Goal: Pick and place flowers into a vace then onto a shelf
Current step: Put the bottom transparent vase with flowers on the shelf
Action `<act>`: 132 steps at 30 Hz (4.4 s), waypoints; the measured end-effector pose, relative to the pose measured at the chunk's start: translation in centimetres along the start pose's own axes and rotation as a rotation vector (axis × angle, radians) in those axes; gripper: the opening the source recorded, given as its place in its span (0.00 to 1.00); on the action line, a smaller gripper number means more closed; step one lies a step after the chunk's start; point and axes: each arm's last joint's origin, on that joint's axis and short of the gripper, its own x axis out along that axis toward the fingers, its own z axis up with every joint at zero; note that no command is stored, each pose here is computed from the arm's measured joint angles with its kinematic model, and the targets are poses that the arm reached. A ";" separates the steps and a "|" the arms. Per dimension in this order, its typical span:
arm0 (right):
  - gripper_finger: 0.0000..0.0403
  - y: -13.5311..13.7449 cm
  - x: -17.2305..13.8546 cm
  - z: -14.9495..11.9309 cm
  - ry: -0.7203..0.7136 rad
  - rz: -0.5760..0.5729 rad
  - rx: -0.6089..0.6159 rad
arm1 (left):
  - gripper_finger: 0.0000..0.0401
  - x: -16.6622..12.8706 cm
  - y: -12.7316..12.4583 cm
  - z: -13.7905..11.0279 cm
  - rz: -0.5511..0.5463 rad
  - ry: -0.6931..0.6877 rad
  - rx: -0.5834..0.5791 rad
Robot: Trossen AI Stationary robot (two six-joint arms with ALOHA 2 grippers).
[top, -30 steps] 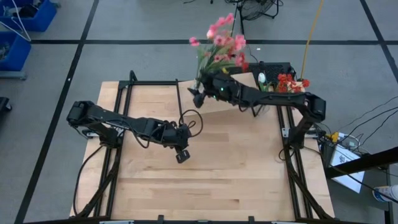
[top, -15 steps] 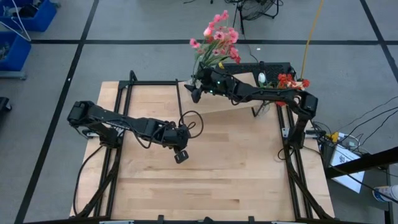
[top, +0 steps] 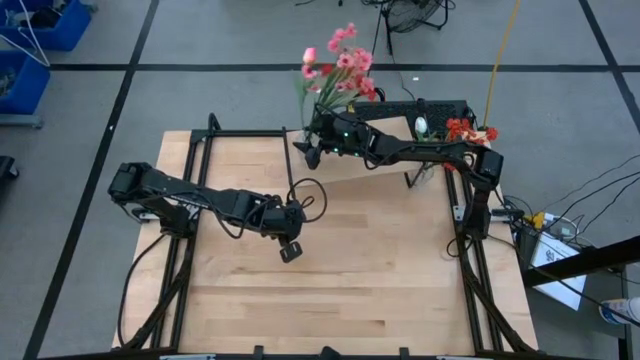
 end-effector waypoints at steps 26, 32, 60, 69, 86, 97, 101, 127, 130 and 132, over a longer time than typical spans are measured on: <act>0.88 1.7 -0.3 -0.5 0.040 -0.047 0.027 | 0.13 0.0 -0.1 0.0 -0.001 0.000 0.006; 0.89 2.8 -0.3 -0.6 0.030 -0.060 -0.017 | 0.13 0.0 -0.1 0.0 -0.001 0.000 0.020; 0.89 3.8 -0.4 -0.2 -0.044 -0.158 -0.056 | 0.13 0.0 -0.1 -0.1 -0.009 0.004 0.062; 0.97 4.8 -0.5 -0.1 -0.066 -0.136 -0.065 | 0.13 0.0 -0.2 -0.1 -0.011 0.004 0.075; 0.94 6.7 -4.1 -0.5 0.097 -0.302 -0.119 | 0.13 -0.1 -0.5 0.1 -0.009 -0.043 0.103; 0.94 4.7 -3.8 -2.0 -0.073 -0.313 0.025 | 0.13 -0.1 -0.9 0.6 -0.058 -0.089 0.135; 0.94 4.5 -4.2 -2.0 -0.085 -0.317 0.062 | 0.13 -0.1 -0.9 0.6 -0.060 -0.078 0.124; 0.99 7.1 -5.0 -3.0 0.005 -0.337 -0.114 | 0.13 -0.1 -0.9 0.6 -0.057 -0.089 0.098; 0.99 7.6 -5.3 -3.4 0.024 -0.433 -0.132 | 0.13 -0.1 -1.0 0.6 -0.058 -0.089 0.091; 0.98 8.0 -5.5 -3.5 0.014 -0.476 -0.140 | 0.13 -0.1 -1.0 0.6 -0.058 -0.089 0.090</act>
